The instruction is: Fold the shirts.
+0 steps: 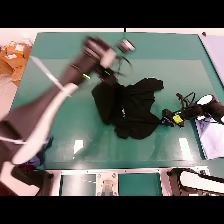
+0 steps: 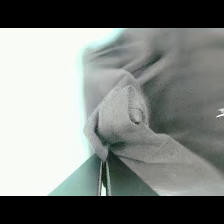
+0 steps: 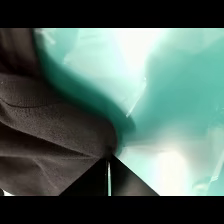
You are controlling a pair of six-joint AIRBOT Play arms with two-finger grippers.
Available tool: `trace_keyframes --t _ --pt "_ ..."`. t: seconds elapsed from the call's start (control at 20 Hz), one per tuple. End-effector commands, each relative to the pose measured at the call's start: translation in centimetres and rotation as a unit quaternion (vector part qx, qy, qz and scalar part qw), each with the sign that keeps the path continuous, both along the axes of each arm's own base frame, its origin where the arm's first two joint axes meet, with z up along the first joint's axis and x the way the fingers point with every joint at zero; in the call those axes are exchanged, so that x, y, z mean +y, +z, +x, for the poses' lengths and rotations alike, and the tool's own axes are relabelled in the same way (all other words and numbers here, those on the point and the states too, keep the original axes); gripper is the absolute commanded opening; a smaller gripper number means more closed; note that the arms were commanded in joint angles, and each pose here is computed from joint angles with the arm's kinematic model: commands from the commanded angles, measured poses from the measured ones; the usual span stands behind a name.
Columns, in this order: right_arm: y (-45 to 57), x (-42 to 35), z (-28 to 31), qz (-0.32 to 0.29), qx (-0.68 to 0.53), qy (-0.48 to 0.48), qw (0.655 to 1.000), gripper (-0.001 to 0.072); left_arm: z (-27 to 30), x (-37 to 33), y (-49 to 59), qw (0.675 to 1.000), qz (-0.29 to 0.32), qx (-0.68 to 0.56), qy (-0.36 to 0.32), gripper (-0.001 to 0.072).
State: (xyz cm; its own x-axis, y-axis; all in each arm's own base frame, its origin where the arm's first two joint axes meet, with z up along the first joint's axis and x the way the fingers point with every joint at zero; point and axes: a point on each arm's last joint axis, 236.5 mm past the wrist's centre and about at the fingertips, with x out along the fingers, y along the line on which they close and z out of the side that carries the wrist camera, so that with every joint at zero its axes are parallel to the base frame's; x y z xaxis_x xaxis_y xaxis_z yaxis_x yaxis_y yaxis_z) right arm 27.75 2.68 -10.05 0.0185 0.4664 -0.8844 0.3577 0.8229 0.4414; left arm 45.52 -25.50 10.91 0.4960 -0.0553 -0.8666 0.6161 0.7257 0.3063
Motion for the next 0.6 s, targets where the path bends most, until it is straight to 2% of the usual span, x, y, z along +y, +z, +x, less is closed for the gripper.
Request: trace_keyframes --t 0.0,0.05,0.15,0.4,0.45,0.55 --pt "0.1 -0.7 0.3 0.005 -0.002 -0.021 1.000 0.0014 -0.8 11.4 4.8 0.992 -0.028 0.030 0.117 0.0020" --pt "0.1 -0.7 0.3 0.005 -0.002 -0.021 1.000 0.0014 -0.9 12.4 5.0 0.990 -0.060 0.045 0.123 0.0020" --pt "0.2 -0.8 0.3 0.005 -0.003 -0.021 1.000 0.0014 -0.8 14.2 4.7 0.986 -0.086 0.065 0.131 0.0020" --pt "0.6 -1.9 0.9 0.000 -0.011 -0.034 0.999 0.0012 -3.0 19.2 -1.6 0.968 -0.058 0.155 0.188 0.0020" --pt "1.1 -2.0 1.3 0.008 -0.020 -0.043 0.999 0.0012 -3.8 20.2 -2.1 0.964 -0.058 0.165 0.200 0.0020" --pt "4.1 0.2 3.4 0.063 -0.081 -0.034 0.994 0.0012 -4.2 19.5 -1.0 0.965 -0.083 0.155 0.195 0.0020"
